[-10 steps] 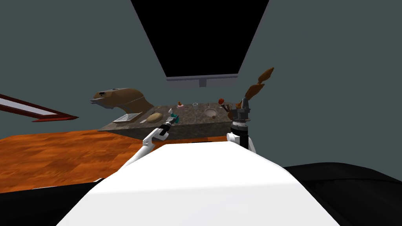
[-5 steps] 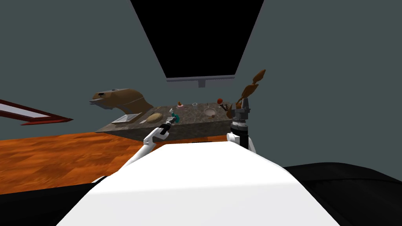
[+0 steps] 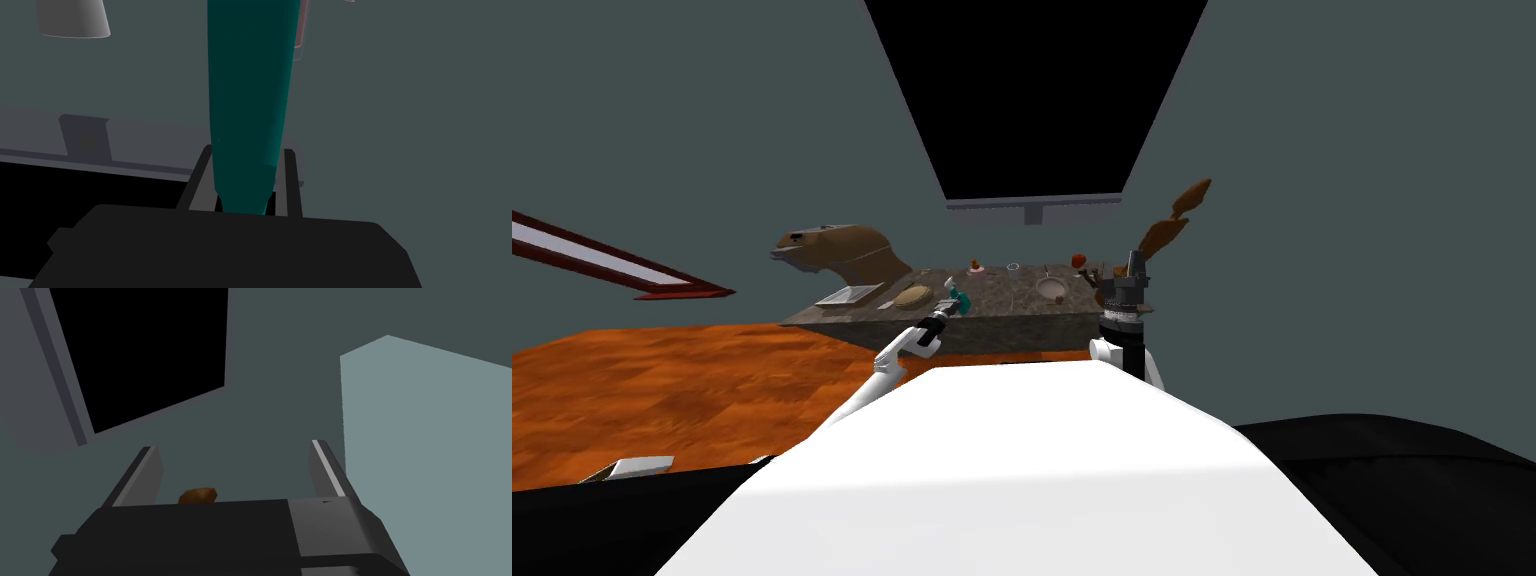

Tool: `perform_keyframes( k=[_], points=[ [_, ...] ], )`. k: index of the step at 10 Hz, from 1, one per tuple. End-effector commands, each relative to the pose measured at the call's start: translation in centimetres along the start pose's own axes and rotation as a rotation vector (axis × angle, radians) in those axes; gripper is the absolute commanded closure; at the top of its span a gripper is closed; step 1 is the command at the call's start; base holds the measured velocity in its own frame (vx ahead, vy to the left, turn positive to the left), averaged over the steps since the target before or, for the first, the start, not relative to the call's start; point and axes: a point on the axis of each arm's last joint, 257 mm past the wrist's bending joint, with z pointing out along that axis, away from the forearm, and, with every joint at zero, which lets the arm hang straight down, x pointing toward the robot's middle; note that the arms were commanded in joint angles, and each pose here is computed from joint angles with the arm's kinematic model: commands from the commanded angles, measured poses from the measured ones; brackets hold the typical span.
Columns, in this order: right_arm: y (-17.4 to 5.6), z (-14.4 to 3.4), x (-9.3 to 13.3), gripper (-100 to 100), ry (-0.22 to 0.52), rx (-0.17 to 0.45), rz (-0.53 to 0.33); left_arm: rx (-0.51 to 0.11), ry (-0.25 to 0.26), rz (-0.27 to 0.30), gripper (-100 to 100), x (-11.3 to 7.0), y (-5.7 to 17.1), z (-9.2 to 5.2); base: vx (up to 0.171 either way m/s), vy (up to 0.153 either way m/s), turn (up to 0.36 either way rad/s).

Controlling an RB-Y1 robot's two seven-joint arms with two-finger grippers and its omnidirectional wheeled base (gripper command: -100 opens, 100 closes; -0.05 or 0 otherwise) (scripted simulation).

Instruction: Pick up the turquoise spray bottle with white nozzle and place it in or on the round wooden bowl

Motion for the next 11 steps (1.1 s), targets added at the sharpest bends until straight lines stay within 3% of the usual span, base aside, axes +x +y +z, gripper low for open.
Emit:
perform_keyframes(
  k=[1, 6, 7, 8, 9, 11],
  points=[
    [0.0, 0.0, 0.0, 0, 0.0, 0.0, 0.0, 0.052, 0.001, 0.008, 100, 0.2, -1.2, -1.0, 0.152, -0.094, 0.339],
    [0.0, 0.0, 0.0, 0, 0.0, 0.0, 0.0, 0.152, 0.01, 0.022, 100, 0.7, -3.4, -3.2, 0.092, -0.062, 0.198],
    [0.0, 0.0, 0.0, 0, 0.0, 0.0, 0.0, 0.136, 0.01, 0.021, 100, 0.5, -3.1, -2.9, 0.032, -0.029, 0.038],
    [0.0, 0.0, 0.0, 0, 0.0, 0.0, 0.0, 0.14, 0.01, 0.02, 0, 0.6, -3.1, -3.0, 0.005, -0.006, -0.006],
    [0.0, 0.0, 0.0, 0, 0.0, 0.0, 0.0, 0.159, -0.002, 0.023, 100, -0.8, -3.8, -2.9, -0.104, 0.035, -0.028],
    [0.0, 0.0, 0.0, 0, 0.0, 0.0, 0.0, 0.18, -0.01, 0.027, 100, -2.0, -4.6, -2.8, -0.197, 0.092, -0.025]
  ],
)
